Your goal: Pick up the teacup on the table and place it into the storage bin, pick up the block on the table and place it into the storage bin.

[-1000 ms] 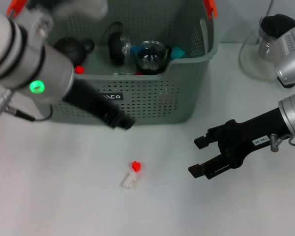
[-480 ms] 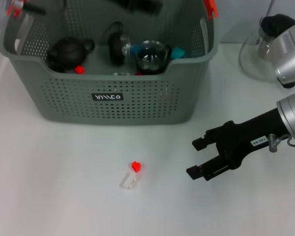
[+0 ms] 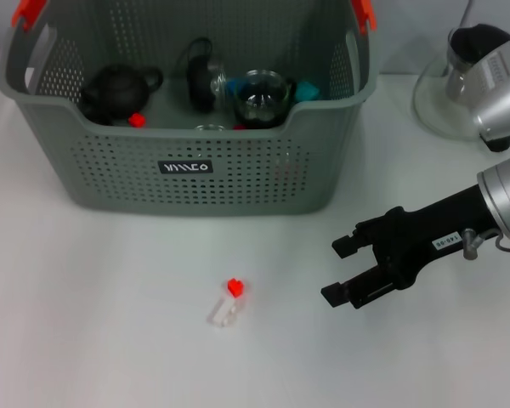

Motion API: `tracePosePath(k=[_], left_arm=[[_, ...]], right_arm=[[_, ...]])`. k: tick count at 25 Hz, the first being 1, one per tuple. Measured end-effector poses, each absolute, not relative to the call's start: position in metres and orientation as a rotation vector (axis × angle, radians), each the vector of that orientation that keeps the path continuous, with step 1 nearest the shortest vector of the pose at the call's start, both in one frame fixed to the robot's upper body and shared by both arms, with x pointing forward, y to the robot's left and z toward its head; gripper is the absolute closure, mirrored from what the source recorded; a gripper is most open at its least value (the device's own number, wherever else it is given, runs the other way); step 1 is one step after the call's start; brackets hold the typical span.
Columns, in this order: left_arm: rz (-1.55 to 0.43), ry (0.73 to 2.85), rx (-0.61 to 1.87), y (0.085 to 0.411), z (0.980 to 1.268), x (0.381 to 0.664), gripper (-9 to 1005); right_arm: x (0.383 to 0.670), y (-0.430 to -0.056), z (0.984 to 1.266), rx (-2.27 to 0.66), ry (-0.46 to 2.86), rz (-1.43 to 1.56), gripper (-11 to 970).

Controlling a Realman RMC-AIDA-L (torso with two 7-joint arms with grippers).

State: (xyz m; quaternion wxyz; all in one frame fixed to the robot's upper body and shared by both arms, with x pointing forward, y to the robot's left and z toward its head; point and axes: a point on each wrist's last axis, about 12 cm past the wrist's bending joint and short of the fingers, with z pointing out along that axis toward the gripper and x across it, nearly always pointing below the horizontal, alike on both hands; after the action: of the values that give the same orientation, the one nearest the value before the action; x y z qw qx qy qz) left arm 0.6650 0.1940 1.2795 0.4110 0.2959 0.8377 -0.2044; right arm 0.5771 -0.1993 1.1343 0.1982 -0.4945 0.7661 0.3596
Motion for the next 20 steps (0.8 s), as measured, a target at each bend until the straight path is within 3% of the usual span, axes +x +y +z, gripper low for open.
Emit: tracePosePath(k=[4,10,15,20], left_arm=[[-0.501,2.064,0.721,0.189,1.281,0.668,588],[-0.473,2.046,0.7,0.189,1.282,0.673,466],[-0.439,2.007,0.686,0.201,1.294,0.666,222],[-0.431,1.93,0.72,0.213,1.312,0.636,152]], right_arm=[[0.578,-0.2,1.135,-1.376,2.15,1.003,30],[0.578,-0.2,1.135,-1.374,2.151,1.002,29],[0.578,-0.2,1.135,-1.374,2.15,1.002,29],[0.577,-0.199,1.134,-1.379,2.144,1.005,29]])
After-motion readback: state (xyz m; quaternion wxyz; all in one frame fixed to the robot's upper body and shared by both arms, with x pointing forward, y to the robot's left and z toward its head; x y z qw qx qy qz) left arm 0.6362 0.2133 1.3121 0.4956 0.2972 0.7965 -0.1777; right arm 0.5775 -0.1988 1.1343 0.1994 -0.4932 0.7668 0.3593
